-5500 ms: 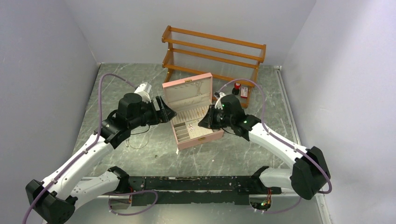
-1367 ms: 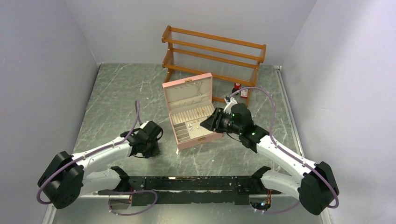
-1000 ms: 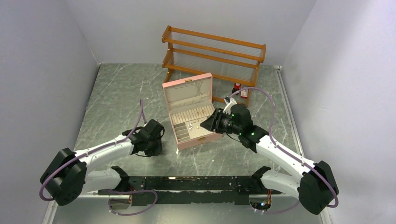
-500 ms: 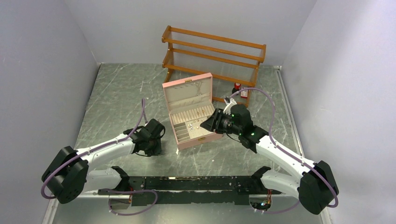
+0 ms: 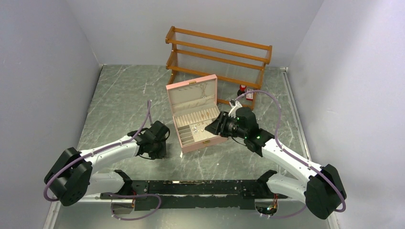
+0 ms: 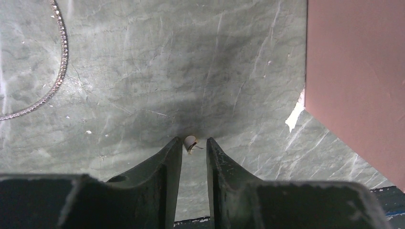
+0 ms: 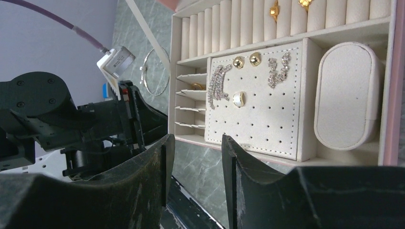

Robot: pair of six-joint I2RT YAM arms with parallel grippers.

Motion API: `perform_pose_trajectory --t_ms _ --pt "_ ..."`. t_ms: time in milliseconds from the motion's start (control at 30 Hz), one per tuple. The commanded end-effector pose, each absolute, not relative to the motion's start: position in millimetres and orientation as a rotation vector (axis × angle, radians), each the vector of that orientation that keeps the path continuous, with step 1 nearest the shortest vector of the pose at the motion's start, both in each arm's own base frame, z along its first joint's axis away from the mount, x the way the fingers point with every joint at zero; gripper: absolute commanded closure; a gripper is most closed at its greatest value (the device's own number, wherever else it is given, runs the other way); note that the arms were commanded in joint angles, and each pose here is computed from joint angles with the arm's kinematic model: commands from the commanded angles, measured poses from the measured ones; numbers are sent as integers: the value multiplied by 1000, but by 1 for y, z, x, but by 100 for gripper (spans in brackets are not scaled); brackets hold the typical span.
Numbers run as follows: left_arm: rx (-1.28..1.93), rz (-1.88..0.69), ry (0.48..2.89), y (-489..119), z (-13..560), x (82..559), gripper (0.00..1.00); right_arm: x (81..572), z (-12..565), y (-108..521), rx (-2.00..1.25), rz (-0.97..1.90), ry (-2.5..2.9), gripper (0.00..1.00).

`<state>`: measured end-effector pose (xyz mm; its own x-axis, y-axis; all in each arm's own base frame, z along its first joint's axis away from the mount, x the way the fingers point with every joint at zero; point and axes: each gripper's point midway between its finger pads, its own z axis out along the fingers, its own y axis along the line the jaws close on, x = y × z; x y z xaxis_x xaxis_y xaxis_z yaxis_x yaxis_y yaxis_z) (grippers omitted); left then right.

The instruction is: Organize the mixed jewelry

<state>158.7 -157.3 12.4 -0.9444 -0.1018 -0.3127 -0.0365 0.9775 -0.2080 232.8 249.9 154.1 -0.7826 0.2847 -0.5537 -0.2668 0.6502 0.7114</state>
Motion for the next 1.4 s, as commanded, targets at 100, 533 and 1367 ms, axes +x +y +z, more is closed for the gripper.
perform_pose_trajectory --t_ms 100,533,1367 --pt "-76 -233 2817 -153 11 157 73 230 156 251 2 1112 2196 55" --pt "-34 -424 2773 -175 19 159 81 229 156 251 -1 1118 2196 55" --pt "6 -580 2703 -191 24 161 91 228 157 252 -1 1125 2193 55"
